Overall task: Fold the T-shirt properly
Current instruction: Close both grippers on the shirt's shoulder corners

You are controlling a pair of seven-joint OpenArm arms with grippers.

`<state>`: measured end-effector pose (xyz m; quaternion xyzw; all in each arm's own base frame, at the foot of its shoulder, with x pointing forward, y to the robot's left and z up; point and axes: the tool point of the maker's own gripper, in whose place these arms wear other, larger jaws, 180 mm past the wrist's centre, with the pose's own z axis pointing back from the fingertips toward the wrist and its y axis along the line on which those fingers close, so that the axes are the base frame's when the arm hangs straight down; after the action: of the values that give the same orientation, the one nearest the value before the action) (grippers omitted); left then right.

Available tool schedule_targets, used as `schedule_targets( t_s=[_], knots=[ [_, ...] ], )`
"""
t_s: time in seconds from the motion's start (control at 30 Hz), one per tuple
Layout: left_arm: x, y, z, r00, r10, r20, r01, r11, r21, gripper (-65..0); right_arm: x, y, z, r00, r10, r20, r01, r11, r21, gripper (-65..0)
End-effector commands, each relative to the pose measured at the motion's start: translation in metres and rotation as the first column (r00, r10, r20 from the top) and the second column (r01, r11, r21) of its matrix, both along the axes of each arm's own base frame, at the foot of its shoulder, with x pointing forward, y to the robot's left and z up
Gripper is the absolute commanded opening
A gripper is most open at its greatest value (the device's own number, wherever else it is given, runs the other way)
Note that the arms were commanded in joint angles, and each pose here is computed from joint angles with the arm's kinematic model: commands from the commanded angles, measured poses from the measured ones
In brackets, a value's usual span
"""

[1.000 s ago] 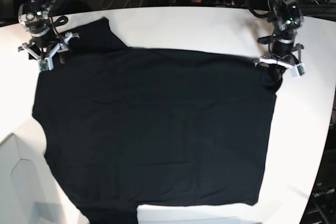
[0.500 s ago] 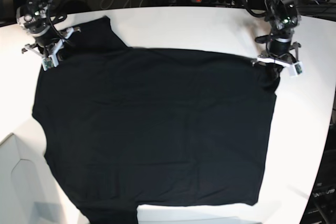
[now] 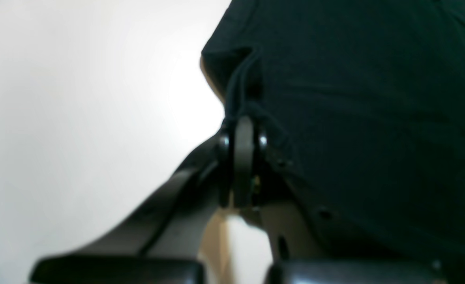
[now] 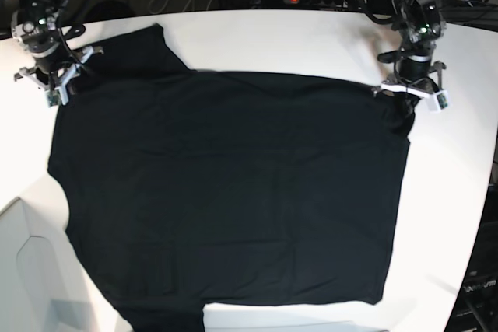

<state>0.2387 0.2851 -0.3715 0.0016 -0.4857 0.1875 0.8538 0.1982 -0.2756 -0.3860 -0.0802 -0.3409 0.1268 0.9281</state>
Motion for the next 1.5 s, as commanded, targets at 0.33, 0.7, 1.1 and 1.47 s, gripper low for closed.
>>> schedule_targets(
  t_s=[0.33, 0.7, 1.1, 1.47],
  knots=[
    [0.005, 0.004, 0.013, 0.999, -0.004, 0.043, 0.003, 1.0, 0.024, -64.9, -0.01, 0.002, -0.013, 1.0, 0.001, -0.021, 0.0, 0.998, 0.06, -26.9],
    [0.004, 0.004, 0.013, 0.999, -0.004, 0.042, 0.003, 1.0, 0.024, -64.9, -0.025, 0.002, -0.027, 0.998, -0.011, -0.069, 0.016, 0.997, 0.078, -36.2],
    [0.004, 0.004, 0.013, 0.999, -0.004, 0.043, 0.003, 1.0, 0.025, -64.9, -0.023, -0.005, -0.015, 0.999, -0.021, -0.041, 0.023, 0.998, 0.05, -65.0],
    [-0.007, 0.022, 0.016, 0.998, 0.042, 0.04, -0.044, 0.998, 0.037, -64.9, -0.012, -0.018, 0.02, 0.998, -0.031, 0.046, 0.032, 0.999, -0.015, -65.0]
  ],
)
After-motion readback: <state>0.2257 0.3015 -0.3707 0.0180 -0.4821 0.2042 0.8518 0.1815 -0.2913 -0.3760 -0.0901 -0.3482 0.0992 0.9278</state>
